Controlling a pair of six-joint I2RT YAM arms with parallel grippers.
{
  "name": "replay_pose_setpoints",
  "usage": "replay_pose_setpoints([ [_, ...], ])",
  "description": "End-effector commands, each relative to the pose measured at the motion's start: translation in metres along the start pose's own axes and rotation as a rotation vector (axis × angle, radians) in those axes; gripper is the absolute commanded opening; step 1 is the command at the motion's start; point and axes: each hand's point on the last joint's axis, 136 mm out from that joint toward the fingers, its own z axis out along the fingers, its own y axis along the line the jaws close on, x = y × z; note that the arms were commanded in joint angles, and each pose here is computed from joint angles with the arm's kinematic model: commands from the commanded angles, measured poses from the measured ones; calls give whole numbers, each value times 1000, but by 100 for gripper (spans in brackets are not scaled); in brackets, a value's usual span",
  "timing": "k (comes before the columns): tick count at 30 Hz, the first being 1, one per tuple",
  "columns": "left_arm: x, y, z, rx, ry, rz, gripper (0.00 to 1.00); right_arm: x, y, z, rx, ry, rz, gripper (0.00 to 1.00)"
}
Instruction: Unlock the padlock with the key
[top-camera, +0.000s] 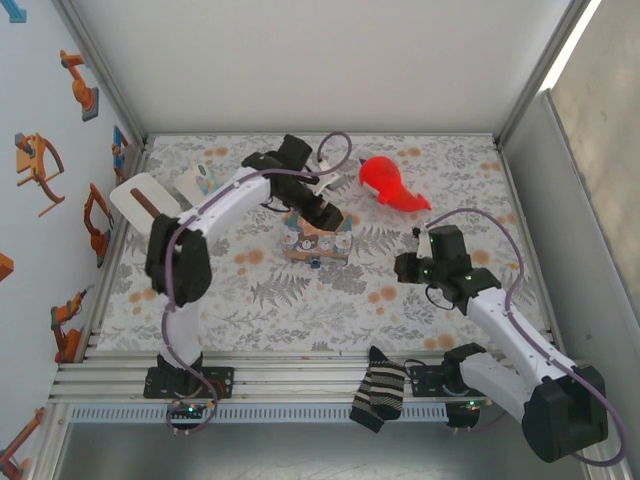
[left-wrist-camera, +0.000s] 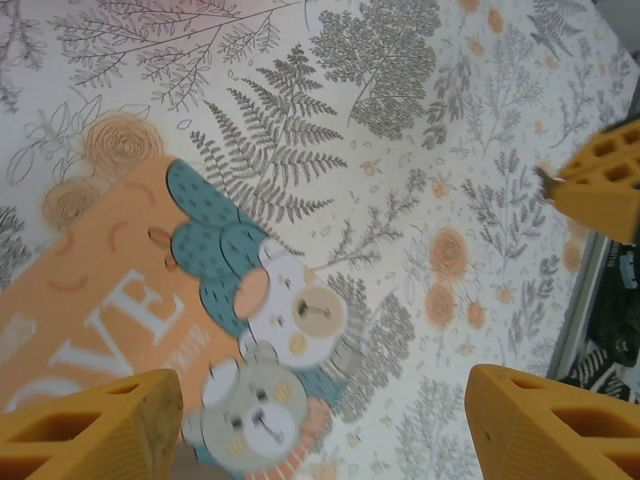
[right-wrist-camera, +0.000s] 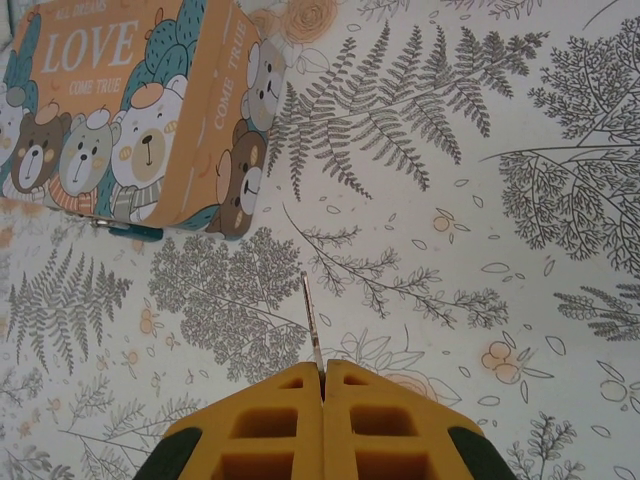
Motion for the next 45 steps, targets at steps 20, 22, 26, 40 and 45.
replay_pose_setpoints([
  [20,102,25,-17,-5,-319,-619,74,-98,124,116,-462,-52,27,0],
  [22,101,30,-9,11,-315,-656,74,-99,124,126,-468,-45,41,0],
  [26,100,37,5,38,-316,-707,73,-93,116,139,-446,-24,53,0],
  [40,87,78,15,-13,-315,-669,73,-60,91,148,-377,32,76,0],
  [45,78,91,12,-32,-302,-618,73,-58,87,150,-367,29,94,0],
])
